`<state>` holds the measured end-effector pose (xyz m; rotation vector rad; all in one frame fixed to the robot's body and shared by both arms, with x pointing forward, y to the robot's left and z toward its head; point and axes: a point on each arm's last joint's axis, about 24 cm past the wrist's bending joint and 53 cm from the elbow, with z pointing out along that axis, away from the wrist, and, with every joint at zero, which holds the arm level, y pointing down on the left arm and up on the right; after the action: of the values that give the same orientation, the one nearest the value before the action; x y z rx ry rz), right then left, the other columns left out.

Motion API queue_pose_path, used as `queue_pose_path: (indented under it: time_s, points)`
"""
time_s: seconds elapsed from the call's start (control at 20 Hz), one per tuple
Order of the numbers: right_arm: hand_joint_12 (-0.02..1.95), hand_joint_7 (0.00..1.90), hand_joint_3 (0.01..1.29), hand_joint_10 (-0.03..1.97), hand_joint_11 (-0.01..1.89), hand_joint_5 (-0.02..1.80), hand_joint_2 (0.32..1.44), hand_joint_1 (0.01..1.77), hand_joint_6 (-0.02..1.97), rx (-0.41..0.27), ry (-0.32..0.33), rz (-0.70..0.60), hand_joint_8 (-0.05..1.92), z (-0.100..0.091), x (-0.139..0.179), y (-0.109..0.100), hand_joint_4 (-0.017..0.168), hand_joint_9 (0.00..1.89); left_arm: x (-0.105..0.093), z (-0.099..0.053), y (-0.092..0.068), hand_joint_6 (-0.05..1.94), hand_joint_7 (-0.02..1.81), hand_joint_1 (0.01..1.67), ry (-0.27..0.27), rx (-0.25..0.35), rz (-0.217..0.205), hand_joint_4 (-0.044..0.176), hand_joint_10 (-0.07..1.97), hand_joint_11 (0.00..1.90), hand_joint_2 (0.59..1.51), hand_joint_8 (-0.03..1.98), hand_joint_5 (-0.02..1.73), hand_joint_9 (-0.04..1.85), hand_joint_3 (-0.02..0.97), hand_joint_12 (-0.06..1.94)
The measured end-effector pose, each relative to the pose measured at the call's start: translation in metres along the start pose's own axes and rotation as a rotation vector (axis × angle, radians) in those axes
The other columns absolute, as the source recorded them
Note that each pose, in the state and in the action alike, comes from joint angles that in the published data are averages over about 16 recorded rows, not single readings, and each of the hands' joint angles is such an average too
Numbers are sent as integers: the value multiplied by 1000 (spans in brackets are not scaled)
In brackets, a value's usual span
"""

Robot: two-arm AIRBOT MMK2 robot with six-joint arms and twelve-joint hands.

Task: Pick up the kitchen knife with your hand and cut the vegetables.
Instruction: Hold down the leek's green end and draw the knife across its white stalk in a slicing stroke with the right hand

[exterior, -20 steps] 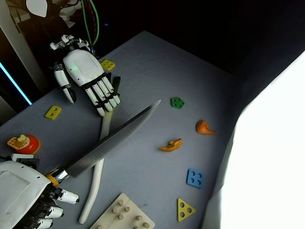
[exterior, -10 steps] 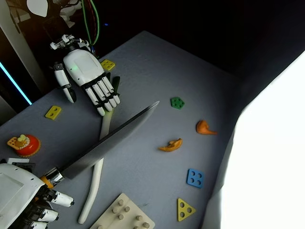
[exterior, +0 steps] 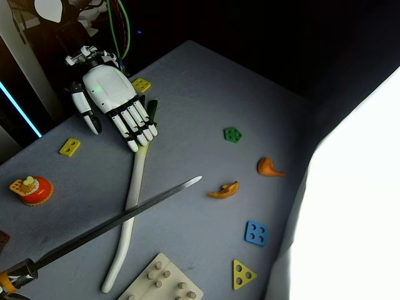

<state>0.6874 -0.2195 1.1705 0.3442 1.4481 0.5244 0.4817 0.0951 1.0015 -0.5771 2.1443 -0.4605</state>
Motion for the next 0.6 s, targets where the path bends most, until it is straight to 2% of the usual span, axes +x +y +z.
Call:
queue_pose_path:
  time_s: [0.2,0.6]
  points:
    - [1882,1531,765,1884,1682,1274,736,1550,1895,-32,-41,-1,1863,3,-15,9,167,1609,0,0,0,10,10,334,-1,-1,0,8,-10,17,1427,-15,70,28,20,12]
    - [1925,1534,782,1922,1699,1299,734,1548,1894,-119,-184,21,1874,21,-59,30,167,1617,-1,0,0,3,17,349,-3,2,1,8,-11,17,1419,-16,81,40,20,59]
